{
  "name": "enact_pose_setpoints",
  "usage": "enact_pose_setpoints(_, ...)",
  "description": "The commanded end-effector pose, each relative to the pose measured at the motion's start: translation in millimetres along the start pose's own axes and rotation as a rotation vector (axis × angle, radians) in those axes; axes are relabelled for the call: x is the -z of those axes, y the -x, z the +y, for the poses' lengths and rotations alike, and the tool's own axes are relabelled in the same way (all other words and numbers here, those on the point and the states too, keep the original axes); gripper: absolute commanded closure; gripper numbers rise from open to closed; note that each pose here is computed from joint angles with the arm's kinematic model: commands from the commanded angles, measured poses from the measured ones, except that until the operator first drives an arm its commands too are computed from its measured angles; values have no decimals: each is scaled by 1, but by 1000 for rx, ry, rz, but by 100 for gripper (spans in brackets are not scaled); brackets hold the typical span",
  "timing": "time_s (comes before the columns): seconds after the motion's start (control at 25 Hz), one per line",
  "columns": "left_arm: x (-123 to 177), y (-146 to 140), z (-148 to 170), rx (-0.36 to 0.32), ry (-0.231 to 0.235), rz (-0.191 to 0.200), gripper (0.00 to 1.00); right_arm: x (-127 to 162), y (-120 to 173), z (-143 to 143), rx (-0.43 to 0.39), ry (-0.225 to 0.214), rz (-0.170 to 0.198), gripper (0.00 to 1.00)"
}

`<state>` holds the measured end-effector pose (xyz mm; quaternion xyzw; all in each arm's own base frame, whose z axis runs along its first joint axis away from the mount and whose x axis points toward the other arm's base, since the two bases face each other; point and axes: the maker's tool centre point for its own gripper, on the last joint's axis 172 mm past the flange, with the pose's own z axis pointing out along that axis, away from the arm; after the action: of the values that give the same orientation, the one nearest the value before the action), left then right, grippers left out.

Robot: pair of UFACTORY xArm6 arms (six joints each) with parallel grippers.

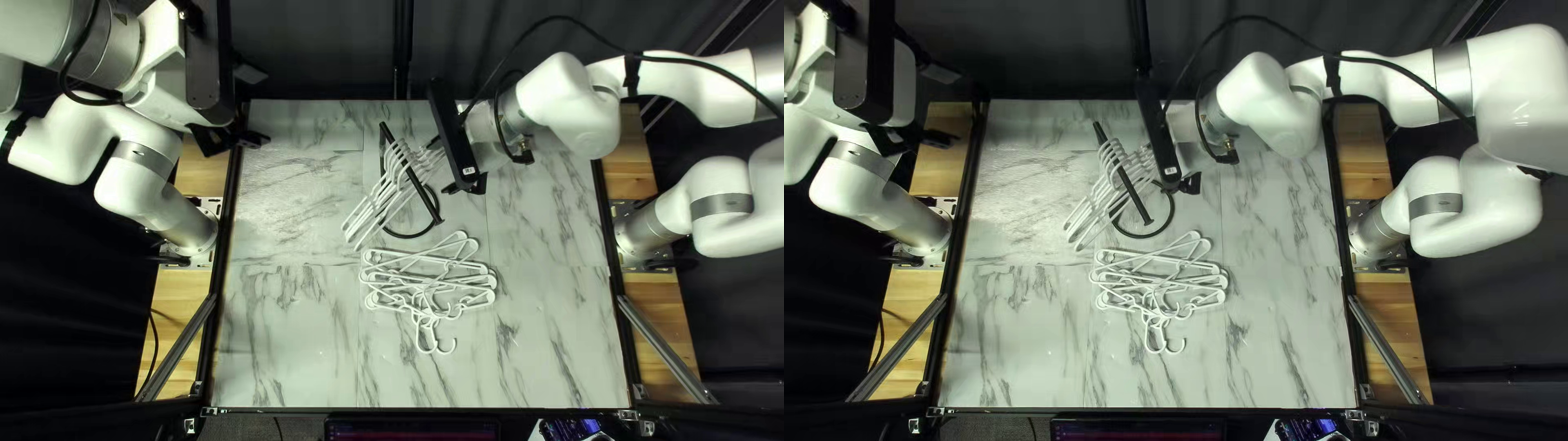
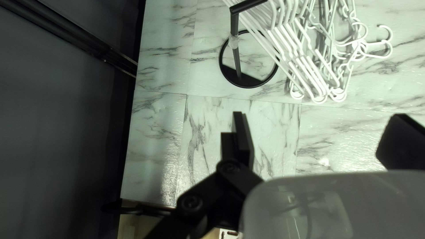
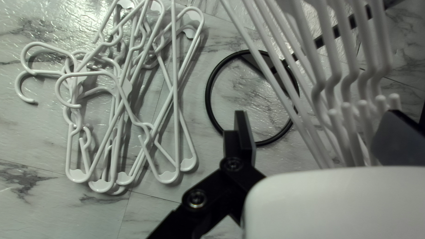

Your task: Remove hangers from rack and place onto table

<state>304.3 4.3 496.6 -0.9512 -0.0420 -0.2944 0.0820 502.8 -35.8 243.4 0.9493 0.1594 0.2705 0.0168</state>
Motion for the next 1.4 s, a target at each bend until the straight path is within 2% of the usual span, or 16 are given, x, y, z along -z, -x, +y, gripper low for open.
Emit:
enact_pose_setpoints(0.04, 0, 0, 0, 0, 0, 0, 0, 3, 3, -2, -10, -1, -2, 0)
enact_pose_setpoints(0.44, 0, 0, 0, 0, 0, 0, 0, -6, 2, -5, -12, -13, -1, 0)
enact_pose_setpoints(0.76, 0, 0, 0, 0, 0, 0, 0, -14, 16, -11, -11, -31, -3, 0)
enact_pose_setpoints(1.12, 0, 0, 0, 0, 0, 0, 0, -11, 20, -14, -9, -39, 3, 0)
enact_pose_setpoints(1.2, 0, 0, 0, 0, 0, 0, 0, -10, 20, -14, -7, -37, 5, 27)
enact_pose_setpoints(1.24, 0, 0, 0, 0, 0, 0, 0, -9, 20, -14, -8, -35, 7, 88)
enact_pose_setpoints(1.28, 0, 0, 0, 0, 0, 0, 0, -8, 21, -14, -8, -34, 8, 100)
enact_pose_setpoints(1.4, 0, 0, 0, 0, 0, 0, 0, -4, 19, -13, -9, -29, 11, 100)
